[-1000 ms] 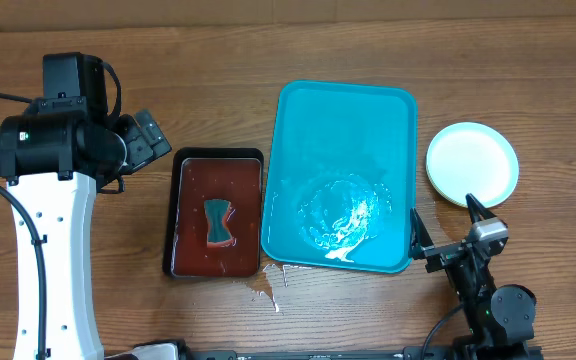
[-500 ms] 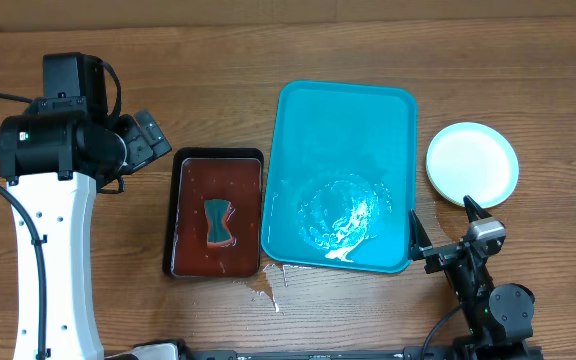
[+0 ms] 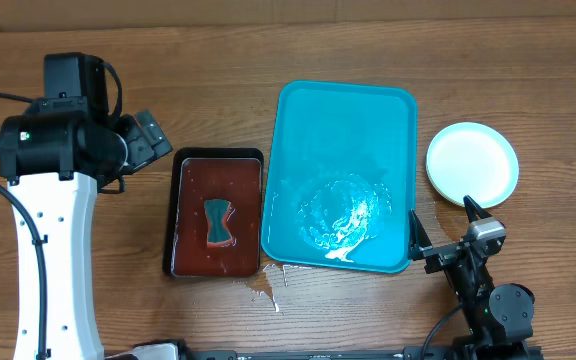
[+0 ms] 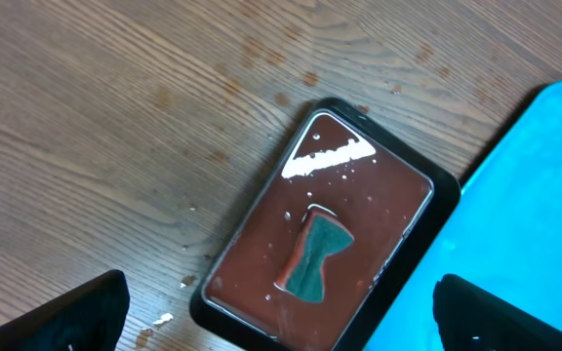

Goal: Clean dirty plates on tray and stack at the side

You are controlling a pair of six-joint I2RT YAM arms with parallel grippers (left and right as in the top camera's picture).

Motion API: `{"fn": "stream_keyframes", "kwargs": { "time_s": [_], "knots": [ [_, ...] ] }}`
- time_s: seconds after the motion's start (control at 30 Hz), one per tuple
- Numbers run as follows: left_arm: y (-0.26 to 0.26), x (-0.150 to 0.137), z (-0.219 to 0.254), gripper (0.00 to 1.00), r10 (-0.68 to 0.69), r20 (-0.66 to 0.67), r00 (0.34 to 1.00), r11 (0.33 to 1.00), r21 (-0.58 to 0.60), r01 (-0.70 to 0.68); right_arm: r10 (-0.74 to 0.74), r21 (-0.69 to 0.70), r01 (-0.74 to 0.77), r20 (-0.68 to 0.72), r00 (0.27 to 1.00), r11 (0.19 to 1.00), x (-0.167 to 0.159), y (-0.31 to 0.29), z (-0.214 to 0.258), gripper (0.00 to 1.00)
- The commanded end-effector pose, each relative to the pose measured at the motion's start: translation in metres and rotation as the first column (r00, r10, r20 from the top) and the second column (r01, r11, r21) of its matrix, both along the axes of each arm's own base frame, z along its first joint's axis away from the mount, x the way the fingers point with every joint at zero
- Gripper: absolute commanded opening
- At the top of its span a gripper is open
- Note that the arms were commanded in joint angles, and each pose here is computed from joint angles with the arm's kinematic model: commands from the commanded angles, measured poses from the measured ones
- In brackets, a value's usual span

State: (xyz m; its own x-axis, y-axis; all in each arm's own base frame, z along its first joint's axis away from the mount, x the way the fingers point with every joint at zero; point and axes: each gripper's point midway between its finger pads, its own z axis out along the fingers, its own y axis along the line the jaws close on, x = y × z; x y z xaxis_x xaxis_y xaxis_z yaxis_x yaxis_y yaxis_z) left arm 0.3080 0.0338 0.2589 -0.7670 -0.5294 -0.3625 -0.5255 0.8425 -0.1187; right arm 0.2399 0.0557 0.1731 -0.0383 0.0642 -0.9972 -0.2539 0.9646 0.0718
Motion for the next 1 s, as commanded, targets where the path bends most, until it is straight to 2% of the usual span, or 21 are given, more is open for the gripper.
{"fn": "stream_keyframes", "kwargs": {
  "time_s": [0.0,0.2,0.33,0.43,0.63,0.97],
  "knots": [
    [-0.014,-0.009,0.023,1.0,-0.048,0.075,0.996,0.999,0.016,0.046,0.002,-0.001,-0.002,0.001,1.0,1.0,0.0,0.001,-0.002,1.0],
    [-0.017,-0.02,0.069,1.0,-0.07,0.305,0.95,0.997,0.063,0.053,0.003,-0.001,-0.003,0.001,1.0,1.0,0.0,0.001,-0.002,1.0],
    [-0.02,-0.026,0.088,1.0,-0.16,0.466,0.87,0.985,0.126,0.114,0.002,-0.001,-0.002,0.001,1.0,1.0,0.0,0.001,-0.002,1.0],
    [-0.026,-0.037,0.094,1.0,-0.26,0.565,0.783,0.964,0.203,0.174,0.003,-0.001,-0.003,0.001,1.0,1.0,0.0,0.001,-0.002,1.0],
    [-0.031,-0.06,0.087,1.0,-0.355,0.66,0.662,0.932,0.299,0.202,0.003,-0.001,-0.003,0.001,1.0,1.0,0.0,0.001,-0.002,1.0],
    [-0.034,-0.075,0.063,1.0,-0.373,0.815,0.443,0.927,0.349,0.138,0.003,-0.001,-0.003,0.001,1.0,1.0,0.0,0.001,-0.002,1.0]
  ]
}}
